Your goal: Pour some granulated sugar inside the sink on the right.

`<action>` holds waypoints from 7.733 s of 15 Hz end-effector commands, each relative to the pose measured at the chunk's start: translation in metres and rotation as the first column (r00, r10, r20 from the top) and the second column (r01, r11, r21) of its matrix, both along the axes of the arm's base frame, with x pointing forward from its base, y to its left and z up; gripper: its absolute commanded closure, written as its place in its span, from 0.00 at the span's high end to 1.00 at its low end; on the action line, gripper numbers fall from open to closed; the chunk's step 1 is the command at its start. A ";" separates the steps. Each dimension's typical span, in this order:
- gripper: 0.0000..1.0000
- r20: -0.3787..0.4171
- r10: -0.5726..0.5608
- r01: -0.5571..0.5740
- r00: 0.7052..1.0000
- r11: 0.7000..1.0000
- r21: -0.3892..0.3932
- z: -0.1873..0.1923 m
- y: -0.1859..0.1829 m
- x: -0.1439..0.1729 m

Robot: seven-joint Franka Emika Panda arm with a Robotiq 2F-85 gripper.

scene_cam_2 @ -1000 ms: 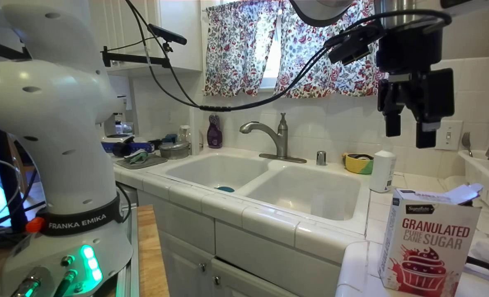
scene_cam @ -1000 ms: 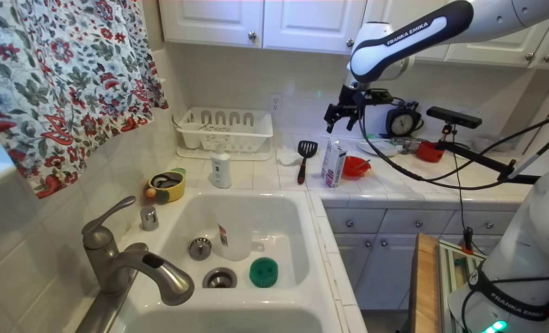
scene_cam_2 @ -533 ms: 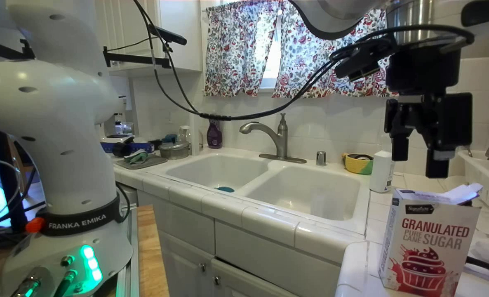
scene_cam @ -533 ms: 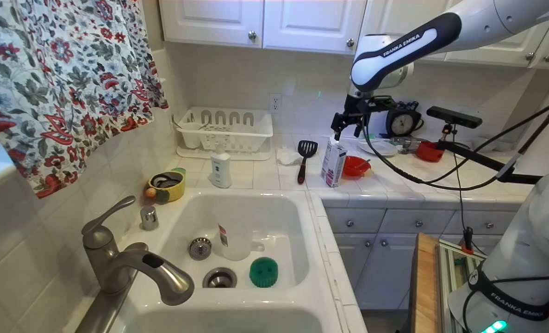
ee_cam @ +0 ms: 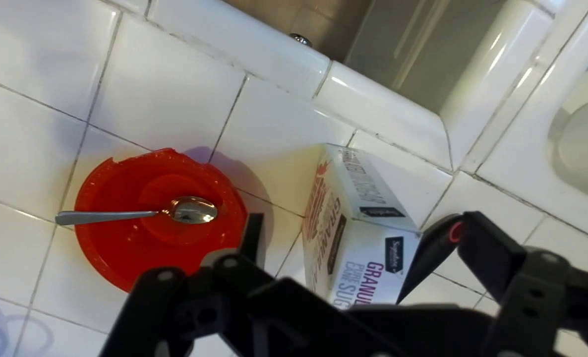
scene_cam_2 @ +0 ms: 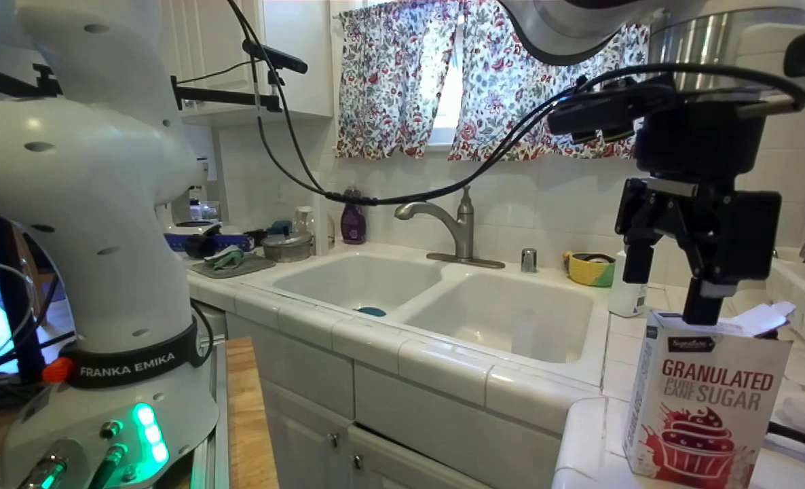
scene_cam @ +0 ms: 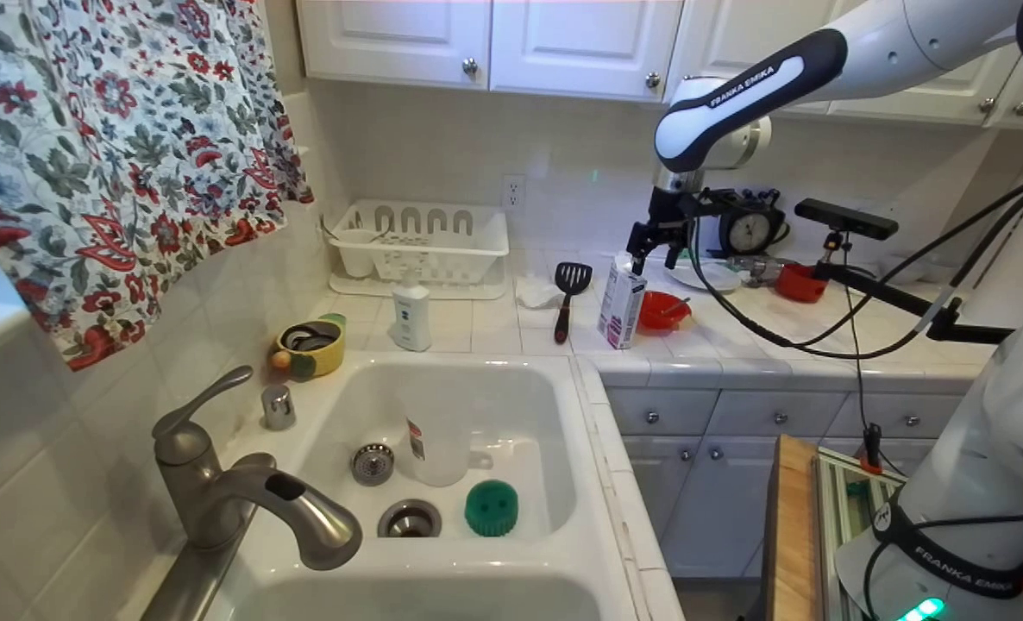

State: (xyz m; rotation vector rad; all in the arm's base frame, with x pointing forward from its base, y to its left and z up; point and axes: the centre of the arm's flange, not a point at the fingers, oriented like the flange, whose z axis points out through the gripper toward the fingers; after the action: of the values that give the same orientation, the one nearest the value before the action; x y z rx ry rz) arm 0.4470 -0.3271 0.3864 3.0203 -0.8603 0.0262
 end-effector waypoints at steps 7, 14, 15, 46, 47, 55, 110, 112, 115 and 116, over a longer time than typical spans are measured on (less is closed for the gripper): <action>1.00 0.085 -0.008 0.004 0.996 0.999 0.041 -0.016 0.005 -0.003; 1.00 0.125 -0.078 0.076 0.989 0.997 0.024 -0.030 0.006 -0.008; 1.00 0.137 -0.088 0.085 0.987 0.996 0.026 -0.033 0.006 -0.008; 0.46 0.185 -0.214 0.232 0.959 0.970 -0.077 -0.059 0.019 0.009; 0.38 0.184 -0.219 0.238 0.958 0.967 -0.087 -0.059 0.018 0.009; 0.10 0.125 -0.157 0.171 0.980 0.979 -0.114 -0.033 0.023 0.010; 0.09 -0.603 0.774 -0.979 -0.194 -0.193 0.068 0.018 0.261 0.053; 0.09 -0.612 0.760 -0.972 -0.218 -0.225 0.067 0.016 0.282 0.059; 0.09 -0.637 0.725 -0.957 -0.262 -0.280 0.075 0.016 0.307 0.069; 0.09 -0.648 0.710 -0.952 -0.275 -0.296 0.080 0.017 0.315 0.074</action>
State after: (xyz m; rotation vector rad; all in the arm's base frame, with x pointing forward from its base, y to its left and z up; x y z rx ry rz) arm 0.5067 -0.0284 0.3993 2.0314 1.5413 -0.3927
